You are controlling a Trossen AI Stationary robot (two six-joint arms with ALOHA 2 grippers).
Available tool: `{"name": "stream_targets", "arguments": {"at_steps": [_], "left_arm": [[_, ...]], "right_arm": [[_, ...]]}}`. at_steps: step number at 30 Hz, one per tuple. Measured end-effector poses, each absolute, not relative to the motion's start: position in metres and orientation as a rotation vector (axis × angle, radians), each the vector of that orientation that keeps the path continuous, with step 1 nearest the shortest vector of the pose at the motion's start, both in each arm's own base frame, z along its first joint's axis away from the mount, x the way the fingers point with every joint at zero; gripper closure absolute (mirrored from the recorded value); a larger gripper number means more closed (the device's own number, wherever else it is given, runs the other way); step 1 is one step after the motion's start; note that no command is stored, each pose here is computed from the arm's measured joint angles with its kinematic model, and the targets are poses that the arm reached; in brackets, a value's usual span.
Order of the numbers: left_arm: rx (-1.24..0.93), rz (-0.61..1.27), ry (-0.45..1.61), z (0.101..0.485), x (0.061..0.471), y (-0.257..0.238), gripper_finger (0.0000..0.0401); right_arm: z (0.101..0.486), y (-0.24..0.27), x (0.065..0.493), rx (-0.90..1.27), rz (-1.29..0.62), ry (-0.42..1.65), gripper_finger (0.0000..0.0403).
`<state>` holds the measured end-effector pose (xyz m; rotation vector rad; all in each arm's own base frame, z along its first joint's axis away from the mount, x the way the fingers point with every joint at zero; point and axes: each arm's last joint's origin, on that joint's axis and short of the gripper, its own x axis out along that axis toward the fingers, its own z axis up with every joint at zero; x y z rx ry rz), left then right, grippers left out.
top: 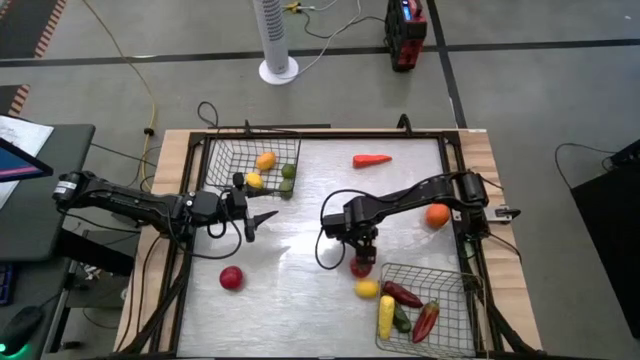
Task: Sort produce into baskets
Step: Put the garlic into the golden wire basket
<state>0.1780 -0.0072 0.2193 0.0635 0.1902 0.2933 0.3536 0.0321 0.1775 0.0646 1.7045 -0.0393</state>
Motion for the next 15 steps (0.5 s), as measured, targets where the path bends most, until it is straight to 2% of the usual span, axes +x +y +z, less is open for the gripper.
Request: {"name": "stream_targets", "arguments": {"at_steps": [6, 15], "left_arm": [[0.064, 0.293, 0.186, 0.2198, 0.1780, -0.0072, 0.0137], [0.064, 0.293, 0.185, 0.2199, 0.1780, -0.0073, 0.0137]], "right_arm": [[0.1713, 0.0293, 0.3505, 0.043, -0.056, 1.718, 0.0076], [0.1708, 0.0295, 0.3555, 0.030, -0.036, 1.666, 0.0125]]}}
